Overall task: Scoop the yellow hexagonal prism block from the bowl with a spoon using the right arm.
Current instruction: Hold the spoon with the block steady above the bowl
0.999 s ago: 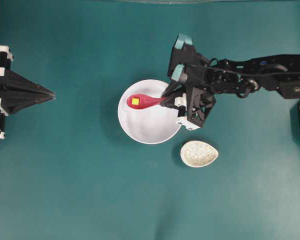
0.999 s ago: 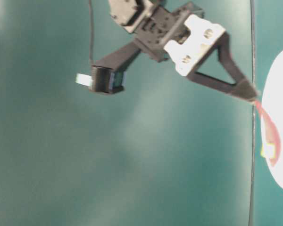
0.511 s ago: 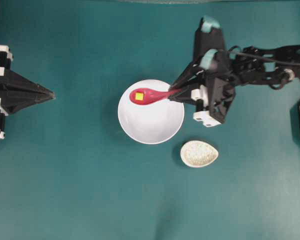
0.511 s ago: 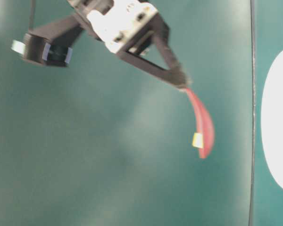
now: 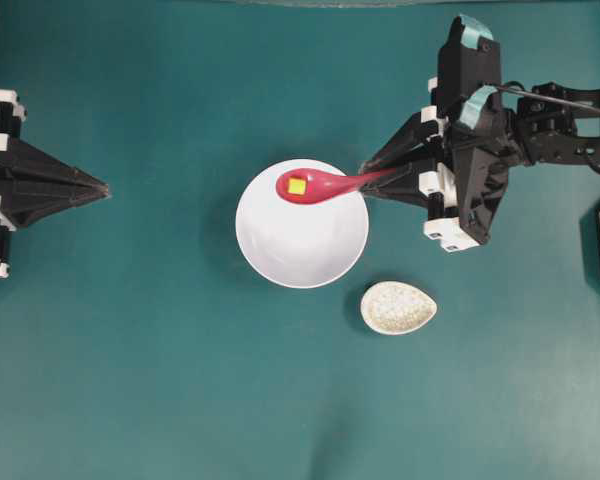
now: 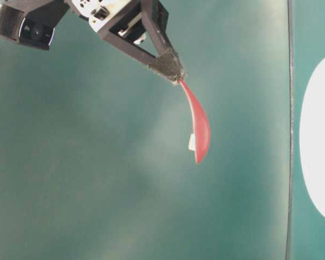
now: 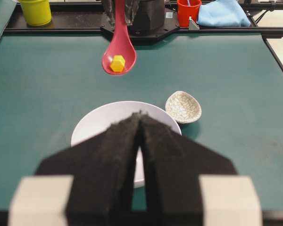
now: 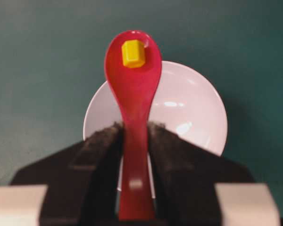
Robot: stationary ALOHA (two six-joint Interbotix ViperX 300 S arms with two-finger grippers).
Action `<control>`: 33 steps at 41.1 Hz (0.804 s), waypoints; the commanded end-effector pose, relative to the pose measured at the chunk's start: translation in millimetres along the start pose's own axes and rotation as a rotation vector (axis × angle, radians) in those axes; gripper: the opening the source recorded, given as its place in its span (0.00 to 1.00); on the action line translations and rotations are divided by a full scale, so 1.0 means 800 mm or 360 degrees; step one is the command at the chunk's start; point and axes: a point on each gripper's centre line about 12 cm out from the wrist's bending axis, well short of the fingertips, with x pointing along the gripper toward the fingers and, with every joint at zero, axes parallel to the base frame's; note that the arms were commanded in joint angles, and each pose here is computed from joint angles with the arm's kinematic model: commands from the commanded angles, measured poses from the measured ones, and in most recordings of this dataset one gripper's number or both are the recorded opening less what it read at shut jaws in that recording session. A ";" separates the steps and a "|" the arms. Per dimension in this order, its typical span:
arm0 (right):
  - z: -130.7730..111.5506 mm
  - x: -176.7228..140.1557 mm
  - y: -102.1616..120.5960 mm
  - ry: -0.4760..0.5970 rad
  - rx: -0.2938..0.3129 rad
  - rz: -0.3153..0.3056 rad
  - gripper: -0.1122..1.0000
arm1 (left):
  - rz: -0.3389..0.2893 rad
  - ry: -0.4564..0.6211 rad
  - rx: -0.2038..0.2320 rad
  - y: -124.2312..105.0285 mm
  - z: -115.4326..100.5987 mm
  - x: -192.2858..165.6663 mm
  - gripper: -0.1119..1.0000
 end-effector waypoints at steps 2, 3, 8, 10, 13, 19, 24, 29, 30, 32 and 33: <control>0.013 -0.009 0.003 -0.0065 -0.0008 0.0006 0.33 | 0.0000 -0.0051 0.0005 0.000 0.015 0.003 0.11; 0.013 -0.009 0.003 -0.0067 -0.0008 0.0005 0.33 | -0.0002 -0.0054 0.0003 0.000 0.015 0.003 0.11; 0.013 -0.009 0.003 -0.0067 -0.0008 0.0005 0.33 | 0.0000 -0.0051 0.0002 0.000 0.015 0.003 0.11; 0.013 -0.009 0.003 -0.0067 -0.0007 0.0008 0.33 | 0.0000 -0.0051 0.0002 0.000 0.015 0.003 0.11; 0.013 -0.009 0.003 -0.0066 -0.0009 0.0007 0.33 | 0.0000 -0.0054 0.0002 0.000 0.015 0.003 0.11; 0.013 -0.009 0.003 -0.0067 -0.0010 0.0005 0.33 | 0.0000 -0.0054 0.0002 0.000 0.015 0.003 0.11; 0.013 -0.009 0.003 -0.0069 -0.0014 0.0006 0.33 | 0.0000 -0.0059 0.0002 0.000 0.016 0.003 0.11; 0.012 -0.009 0.002 -0.0065 -0.0015 0.0004 0.33 | 0.0000 -0.0066 0.0002 0.000 0.018 0.003 0.11; 0.012 -0.009 0.003 -0.0064 -0.0016 0.0006 0.33 | 0.0000 -0.0068 0.0002 0.000 0.018 0.003 0.11; 0.013 -0.009 0.003 -0.0066 -0.0019 0.0007 0.33 | 0.0000 -0.0071 0.0002 0.000 0.018 0.003 0.11; 0.012 -0.009 0.003 -0.0064 -0.0019 0.0006 0.33 | 0.0000 -0.0073 0.0000 0.000 0.018 0.003 0.11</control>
